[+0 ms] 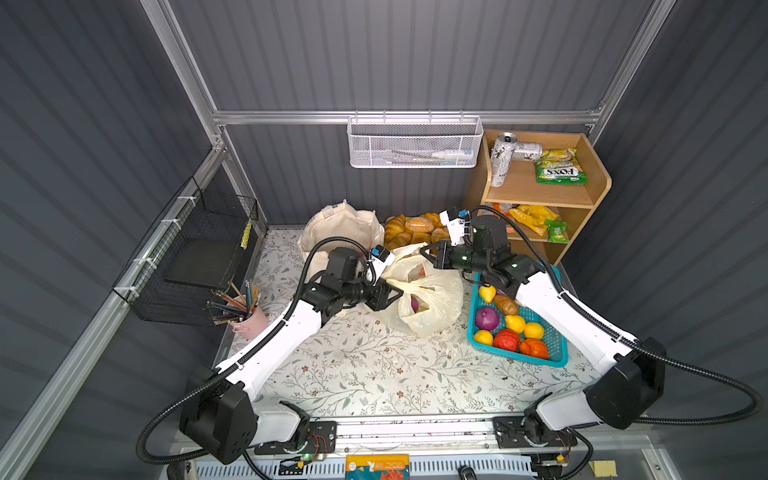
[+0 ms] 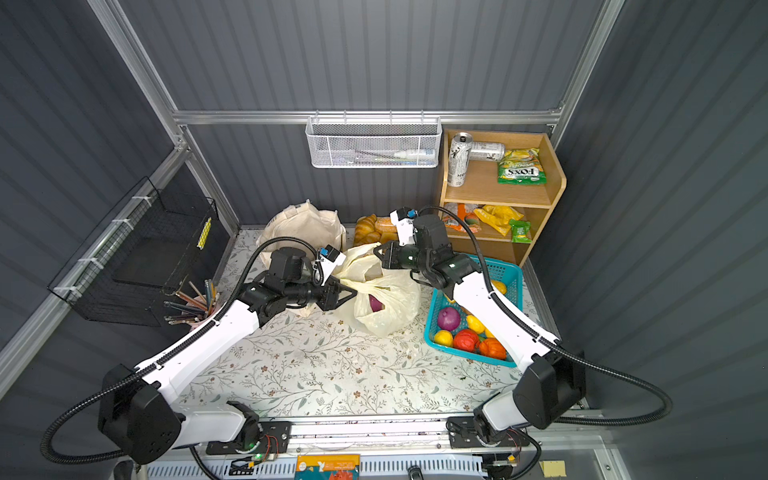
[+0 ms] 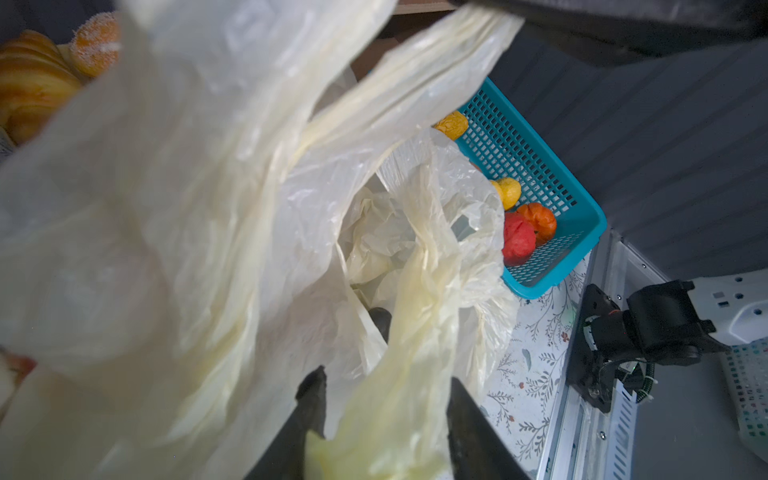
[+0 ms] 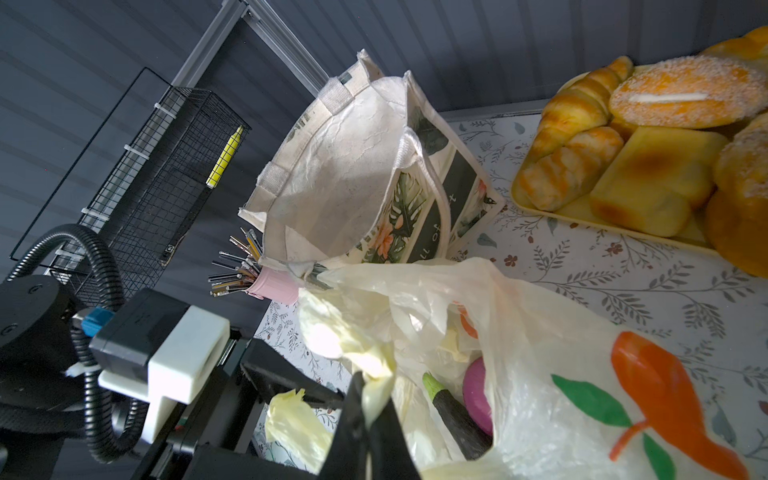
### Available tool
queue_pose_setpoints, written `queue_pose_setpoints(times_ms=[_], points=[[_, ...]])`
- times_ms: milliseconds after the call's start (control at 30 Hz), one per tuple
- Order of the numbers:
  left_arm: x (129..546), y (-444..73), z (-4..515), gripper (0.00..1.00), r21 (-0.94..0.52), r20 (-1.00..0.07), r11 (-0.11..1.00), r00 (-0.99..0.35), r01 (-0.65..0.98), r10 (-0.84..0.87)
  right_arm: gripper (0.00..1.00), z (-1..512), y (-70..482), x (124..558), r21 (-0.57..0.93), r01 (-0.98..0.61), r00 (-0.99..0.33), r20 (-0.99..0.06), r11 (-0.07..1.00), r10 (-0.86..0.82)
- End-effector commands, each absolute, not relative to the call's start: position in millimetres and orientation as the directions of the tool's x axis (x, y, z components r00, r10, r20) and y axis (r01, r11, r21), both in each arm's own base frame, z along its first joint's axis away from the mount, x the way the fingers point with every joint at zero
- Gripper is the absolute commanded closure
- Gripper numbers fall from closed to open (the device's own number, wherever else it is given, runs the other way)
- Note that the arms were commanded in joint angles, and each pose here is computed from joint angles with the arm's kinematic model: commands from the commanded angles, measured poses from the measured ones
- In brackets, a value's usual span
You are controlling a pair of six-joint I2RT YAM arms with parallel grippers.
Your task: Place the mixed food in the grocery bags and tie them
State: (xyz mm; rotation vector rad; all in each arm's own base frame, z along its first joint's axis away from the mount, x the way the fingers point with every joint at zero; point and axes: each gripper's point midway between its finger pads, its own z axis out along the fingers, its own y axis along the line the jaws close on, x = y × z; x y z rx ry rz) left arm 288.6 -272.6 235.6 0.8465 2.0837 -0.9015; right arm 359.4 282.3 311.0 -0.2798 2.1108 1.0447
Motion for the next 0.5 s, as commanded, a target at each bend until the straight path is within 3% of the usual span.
queue_pose_setpoints(times_ms=[0, 133, 200, 333, 467], points=[[297, -276, 250, 0.51, -0.301, -0.829, 0.550, -0.499, 0.779, 0.253, 1.00, 318, 279, 355, 0.586, -0.504, -0.680, -0.722, 0.634, 0.126], [303, -279, 254, 0.55, -0.296, -0.838, 0.552, -0.490, 0.780, 0.242, 1.00, 317, 278, 353, 0.587, -0.503, -0.682, -0.721, 0.635, 0.126], [305, -280, 256, 0.67, -0.295, -0.841, 0.549, -0.485, 0.782, 0.240, 1.00, 316, 277, 354, 0.586, -0.499, -0.682, -0.720, 0.638, 0.128], [306, -281, 265, 1.00, -0.290, -0.856, 0.547, -0.469, 0.785, 0.218, 1.00, 316, 277, 353, 0.584, -0.502, -0.681, -0.721, 0.638, 0.125], [306, -281, 302, 1.00, -0.278, -0.898, 0.538, -0.414, 0.796, 0.149, 1.00, 315, 278, 352, 0.587, -0.507, -0.685, -0.719, 0.631, 0.119]])
